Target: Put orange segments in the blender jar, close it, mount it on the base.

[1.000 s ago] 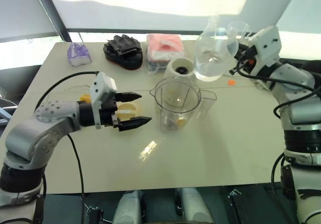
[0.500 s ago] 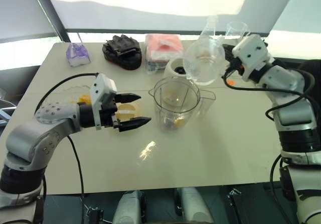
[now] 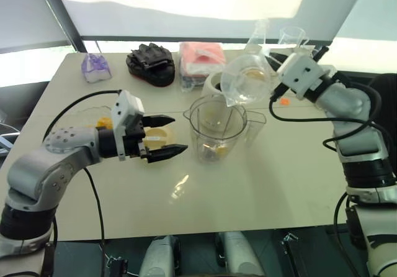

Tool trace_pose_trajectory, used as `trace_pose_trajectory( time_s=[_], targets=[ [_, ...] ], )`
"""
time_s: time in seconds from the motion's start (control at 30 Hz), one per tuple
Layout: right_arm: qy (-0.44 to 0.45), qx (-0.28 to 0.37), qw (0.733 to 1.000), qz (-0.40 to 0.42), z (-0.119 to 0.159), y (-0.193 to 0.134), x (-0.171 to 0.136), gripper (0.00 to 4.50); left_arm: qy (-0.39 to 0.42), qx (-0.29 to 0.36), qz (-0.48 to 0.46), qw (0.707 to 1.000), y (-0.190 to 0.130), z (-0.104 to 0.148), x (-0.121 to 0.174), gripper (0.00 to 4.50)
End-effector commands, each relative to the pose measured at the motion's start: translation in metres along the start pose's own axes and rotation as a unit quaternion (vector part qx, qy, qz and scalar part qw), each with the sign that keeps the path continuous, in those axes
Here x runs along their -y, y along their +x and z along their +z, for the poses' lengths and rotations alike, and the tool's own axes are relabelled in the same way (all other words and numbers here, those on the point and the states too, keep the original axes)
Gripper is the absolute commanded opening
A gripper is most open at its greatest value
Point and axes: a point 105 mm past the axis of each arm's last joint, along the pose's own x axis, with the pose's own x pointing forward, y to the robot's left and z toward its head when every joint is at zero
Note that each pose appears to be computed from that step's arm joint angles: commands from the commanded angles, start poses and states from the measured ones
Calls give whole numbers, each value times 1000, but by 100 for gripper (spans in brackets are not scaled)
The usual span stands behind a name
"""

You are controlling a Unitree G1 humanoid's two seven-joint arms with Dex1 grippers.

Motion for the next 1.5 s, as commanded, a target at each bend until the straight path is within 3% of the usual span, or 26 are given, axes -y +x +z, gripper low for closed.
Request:
trace_pose_trajectory(
  time_s=[0.03,0.23,1.07,1.5],
  targets=[
    [-47,29,998,-31,16,0,19,6,22,13,-1,1000,-2,11,3,450],
    [-101,43,993,-48,22,0,24,6,22,14,-4,1000,-2,11,4,450],
    [-182,69,979,-55,30,2,24,6,25,12,-6,1000,0,11,4,450],
    [-162,59,983,-66,23,-1,25,6,26,12,-9,1000,1,11,4,450]
  ],
)
